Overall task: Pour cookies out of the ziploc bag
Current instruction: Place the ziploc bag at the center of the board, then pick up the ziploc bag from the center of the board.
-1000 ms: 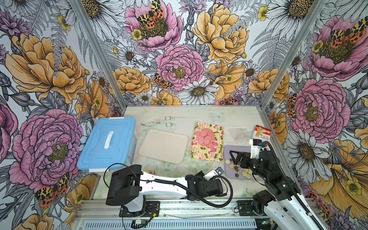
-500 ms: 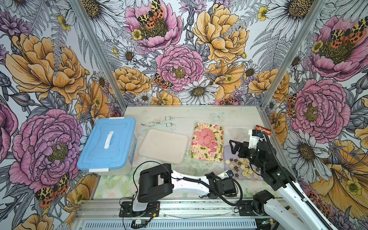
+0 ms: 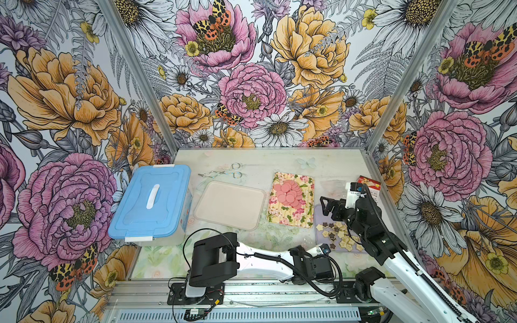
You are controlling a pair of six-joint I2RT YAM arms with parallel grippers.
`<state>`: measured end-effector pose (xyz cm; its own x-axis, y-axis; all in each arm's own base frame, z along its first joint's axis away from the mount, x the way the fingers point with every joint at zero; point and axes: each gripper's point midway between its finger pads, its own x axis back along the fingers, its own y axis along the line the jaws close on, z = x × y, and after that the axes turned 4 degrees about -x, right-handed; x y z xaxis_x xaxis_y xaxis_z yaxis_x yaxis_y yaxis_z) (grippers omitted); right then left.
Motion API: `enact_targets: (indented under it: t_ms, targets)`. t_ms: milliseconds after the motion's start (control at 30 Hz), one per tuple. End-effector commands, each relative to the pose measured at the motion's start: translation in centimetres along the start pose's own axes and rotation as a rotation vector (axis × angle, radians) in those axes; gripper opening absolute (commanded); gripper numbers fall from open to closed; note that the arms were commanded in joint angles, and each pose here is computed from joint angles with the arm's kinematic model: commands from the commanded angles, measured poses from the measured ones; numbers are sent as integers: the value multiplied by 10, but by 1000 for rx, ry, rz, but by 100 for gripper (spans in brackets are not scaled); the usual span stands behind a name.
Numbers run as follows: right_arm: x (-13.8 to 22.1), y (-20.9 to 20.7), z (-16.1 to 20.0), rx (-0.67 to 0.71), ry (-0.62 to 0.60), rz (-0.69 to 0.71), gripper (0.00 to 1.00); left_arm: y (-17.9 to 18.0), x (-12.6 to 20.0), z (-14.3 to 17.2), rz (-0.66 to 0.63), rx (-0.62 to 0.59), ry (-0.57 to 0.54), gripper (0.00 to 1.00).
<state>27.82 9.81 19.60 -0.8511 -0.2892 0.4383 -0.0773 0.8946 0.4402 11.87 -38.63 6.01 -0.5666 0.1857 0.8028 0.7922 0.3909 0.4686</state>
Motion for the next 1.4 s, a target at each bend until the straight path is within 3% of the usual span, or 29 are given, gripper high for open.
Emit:
enact_targets:
  t_ms: [0,167,367,500,633,767,833,967,1067,1200,1367]
  targets:
    - [-1,6,-9,5,-23,-22,100,16,32,-17,-24,49,-95,40]
    - [-1,7,-9,4,-22,-34,100,41,76,-19,-82,94,-218,51]
    - [0,34,-4,32,6,-173,100,114,130,11,-230,232,-378,64]
    - [-5,67,10,68,52,-253,99,164,152,56,-230,397,-482,98]
    - [-18,135,36,152,184,-348,99,208,162,103,-185,600,-608,99]
    - [-37,192,70,184,323,-420,99,245,177,145,-261,790,-710,99]
    - [-48,212,87,191,384,-435,99,248,175,151,-294,807,-723,99]
    - [-62,240,91,189,425,-471,99,252,160,161,-406,763,-637,99]
    - [-65,262,93,221,441,-519,98,253,166,163,-393,769,-670,99]
    - [-65,273,131,388,440,-534,96,251,172,174,-381,802,-722,99]
    - [-46,306,177,452,456,-648,92,258,173,179,-436,809,-694,99]
